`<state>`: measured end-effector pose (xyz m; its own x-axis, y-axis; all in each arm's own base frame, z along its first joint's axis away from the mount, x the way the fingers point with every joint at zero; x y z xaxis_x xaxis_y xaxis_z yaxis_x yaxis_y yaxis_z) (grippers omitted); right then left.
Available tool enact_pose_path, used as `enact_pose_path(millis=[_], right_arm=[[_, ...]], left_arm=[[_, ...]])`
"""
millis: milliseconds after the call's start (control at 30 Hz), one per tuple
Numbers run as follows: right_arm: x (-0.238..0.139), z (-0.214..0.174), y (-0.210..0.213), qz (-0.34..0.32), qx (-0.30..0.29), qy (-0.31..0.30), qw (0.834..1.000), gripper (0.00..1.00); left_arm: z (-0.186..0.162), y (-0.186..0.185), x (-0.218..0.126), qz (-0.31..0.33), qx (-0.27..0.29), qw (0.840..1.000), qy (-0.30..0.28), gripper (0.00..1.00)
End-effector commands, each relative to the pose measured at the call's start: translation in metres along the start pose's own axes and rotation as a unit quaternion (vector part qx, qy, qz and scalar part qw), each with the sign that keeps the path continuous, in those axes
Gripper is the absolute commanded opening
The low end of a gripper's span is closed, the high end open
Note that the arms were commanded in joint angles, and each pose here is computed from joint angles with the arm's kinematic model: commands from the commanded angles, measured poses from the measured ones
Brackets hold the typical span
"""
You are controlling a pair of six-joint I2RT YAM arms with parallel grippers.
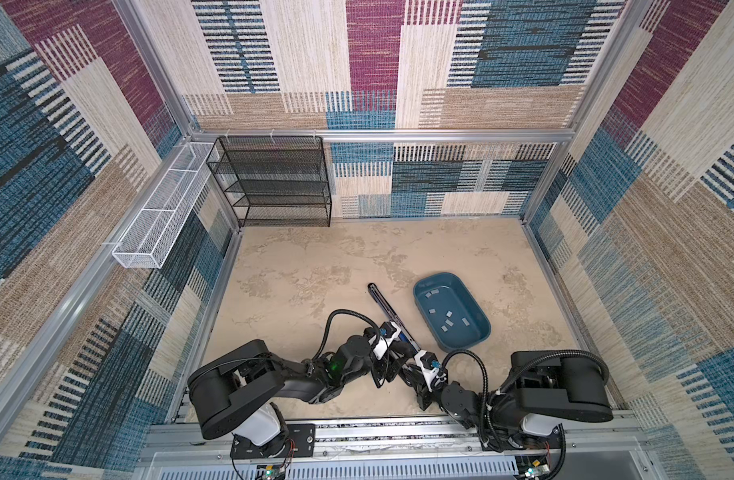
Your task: Load the staples into the stapler
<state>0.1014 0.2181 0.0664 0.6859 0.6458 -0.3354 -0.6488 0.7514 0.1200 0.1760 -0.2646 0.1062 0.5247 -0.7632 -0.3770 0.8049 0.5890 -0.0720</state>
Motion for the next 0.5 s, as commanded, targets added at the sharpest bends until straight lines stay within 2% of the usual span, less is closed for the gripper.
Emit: enact_pose_path(millis=[0,300,467], right_arm=[[-0.001,0.006,0.001,0.001,0.018,-0.019,1.000,0.09],[-0.001,0.006,0.000,-0.002,0.019,-0.020,1.000,0.09],[-0.002,0.007,-0.001,-0.002,0.021,-0.022,1.000,0.14]], left_arm=[[0.012,-0.001,-0.001,0.005,0.015,0.999,-0.041,0.99],[0.008,-0.004,-0.007,0.005,0.031,0.998,-0.049,0.99],[0.007,-0.002,-0.013,0.011,0.036,0.998,-0.056,0.99]])
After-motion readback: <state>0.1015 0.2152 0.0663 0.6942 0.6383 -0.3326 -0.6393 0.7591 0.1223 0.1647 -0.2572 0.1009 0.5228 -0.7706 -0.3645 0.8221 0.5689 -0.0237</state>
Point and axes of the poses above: each gripper's point midway between its finger pads, its own x axis out along the fingers, its own y axis along the line the jaws close on, z = x × y, the point moved 7 cm from there along -x, back along the fingers, and after that the axes turned 1 degree about -x, right-handed, at the moved point
